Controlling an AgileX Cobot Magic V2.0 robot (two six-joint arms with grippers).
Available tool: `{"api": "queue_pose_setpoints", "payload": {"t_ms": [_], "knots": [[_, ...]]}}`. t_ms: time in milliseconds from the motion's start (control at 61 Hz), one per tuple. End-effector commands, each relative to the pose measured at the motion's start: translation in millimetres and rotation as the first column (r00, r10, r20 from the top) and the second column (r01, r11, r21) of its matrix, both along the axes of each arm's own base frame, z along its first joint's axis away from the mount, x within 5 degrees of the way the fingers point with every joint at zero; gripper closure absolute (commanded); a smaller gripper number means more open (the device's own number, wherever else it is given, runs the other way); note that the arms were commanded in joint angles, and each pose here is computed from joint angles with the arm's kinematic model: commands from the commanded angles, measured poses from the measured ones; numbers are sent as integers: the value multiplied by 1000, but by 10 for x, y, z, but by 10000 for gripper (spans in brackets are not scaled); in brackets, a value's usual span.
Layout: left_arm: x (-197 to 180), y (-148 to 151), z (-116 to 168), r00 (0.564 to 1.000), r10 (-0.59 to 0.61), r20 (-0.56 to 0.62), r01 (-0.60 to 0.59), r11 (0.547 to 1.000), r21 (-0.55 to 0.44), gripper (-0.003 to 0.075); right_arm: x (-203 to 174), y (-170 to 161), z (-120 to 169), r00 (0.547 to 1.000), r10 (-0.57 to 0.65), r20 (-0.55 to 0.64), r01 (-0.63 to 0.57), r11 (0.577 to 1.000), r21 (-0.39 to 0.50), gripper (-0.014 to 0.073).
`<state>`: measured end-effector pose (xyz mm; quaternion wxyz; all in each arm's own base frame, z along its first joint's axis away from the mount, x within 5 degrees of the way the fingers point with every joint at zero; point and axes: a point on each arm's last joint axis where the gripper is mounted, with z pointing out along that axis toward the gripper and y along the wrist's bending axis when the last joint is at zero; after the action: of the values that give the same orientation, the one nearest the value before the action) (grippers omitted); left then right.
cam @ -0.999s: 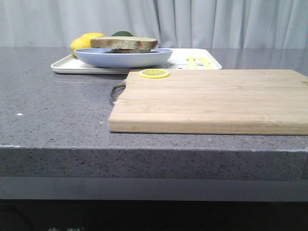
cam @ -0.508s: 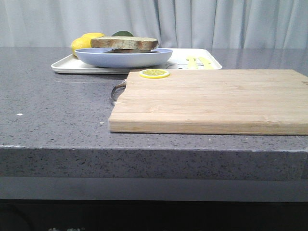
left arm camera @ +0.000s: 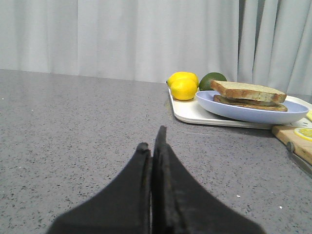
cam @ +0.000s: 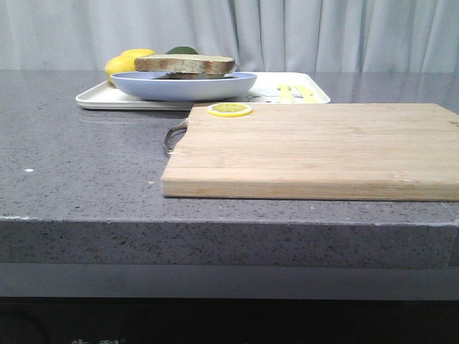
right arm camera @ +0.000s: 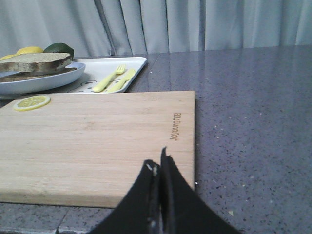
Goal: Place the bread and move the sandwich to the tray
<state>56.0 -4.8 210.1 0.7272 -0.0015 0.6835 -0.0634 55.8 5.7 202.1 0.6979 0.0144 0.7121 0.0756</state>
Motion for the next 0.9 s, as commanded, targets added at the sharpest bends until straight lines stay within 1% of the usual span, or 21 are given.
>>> {"api": "queue_pose_setpoints", "payload": {"t_ms": [0,33,754,803,885], "knots": [[-27,2,77,995,-2,98,4,1000,-25,741,-15,-38,95,984,-44,170,41,999,22,663],[-27,2,77,995,-2,98,4,1000,-25,741,-14,-35,91,987,-41,154,38,999,20,663],[-27,2,77,995,-2,98,4,1000,-25,741,-13,-43,90,986,-54,156,52,998,21,663],[-27,2,77,995,-2,98,4,1000,-25,741,-14,-43,94,986,-55,159,50,998,33,663],[-27,2,77,995,-2,98,4,1000,-25,741,-15,-43,101,985,-57,162,44,996,83,663]]}}
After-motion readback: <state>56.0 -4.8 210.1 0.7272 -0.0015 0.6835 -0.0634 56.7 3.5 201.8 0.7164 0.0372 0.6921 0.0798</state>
